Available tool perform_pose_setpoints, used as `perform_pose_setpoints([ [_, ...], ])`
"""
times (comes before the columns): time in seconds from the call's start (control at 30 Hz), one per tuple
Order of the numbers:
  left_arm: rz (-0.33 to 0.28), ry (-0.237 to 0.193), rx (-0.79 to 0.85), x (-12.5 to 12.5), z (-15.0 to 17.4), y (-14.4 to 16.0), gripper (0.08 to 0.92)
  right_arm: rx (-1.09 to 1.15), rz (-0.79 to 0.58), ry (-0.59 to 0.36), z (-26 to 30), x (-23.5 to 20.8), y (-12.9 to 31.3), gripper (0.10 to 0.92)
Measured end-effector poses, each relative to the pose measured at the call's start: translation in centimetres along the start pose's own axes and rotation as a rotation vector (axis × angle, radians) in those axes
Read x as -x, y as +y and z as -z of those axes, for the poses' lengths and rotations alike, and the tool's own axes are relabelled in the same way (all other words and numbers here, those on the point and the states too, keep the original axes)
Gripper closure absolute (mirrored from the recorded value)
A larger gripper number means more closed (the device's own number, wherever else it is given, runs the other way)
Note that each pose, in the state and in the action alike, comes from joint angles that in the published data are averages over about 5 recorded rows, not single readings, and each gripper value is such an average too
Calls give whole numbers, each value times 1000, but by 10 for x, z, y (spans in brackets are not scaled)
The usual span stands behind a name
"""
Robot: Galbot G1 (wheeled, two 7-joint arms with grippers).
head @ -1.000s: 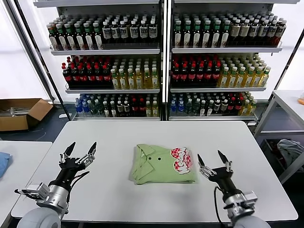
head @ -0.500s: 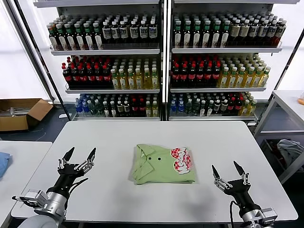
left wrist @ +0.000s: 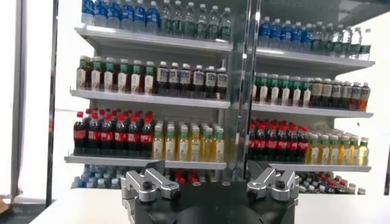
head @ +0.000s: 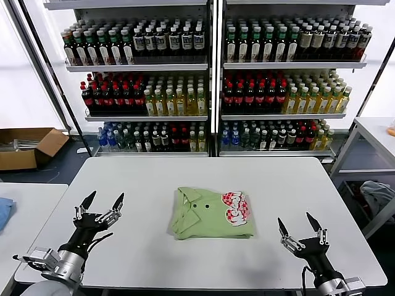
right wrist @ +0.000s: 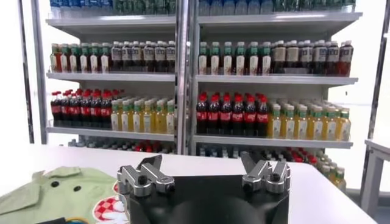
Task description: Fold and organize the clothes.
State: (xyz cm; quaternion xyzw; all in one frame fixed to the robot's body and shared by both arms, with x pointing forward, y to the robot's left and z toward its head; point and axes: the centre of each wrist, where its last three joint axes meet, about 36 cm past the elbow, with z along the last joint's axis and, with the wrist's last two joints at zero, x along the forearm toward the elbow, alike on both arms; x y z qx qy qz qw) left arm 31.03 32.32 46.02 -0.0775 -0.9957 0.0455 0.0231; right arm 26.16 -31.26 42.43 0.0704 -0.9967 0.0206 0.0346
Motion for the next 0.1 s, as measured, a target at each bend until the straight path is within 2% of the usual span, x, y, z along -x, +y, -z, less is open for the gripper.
perform_pose_setpoints([
  [0.1,0,0,4,-1,2,1,177,3,0,0,0,-2,1,200],
])
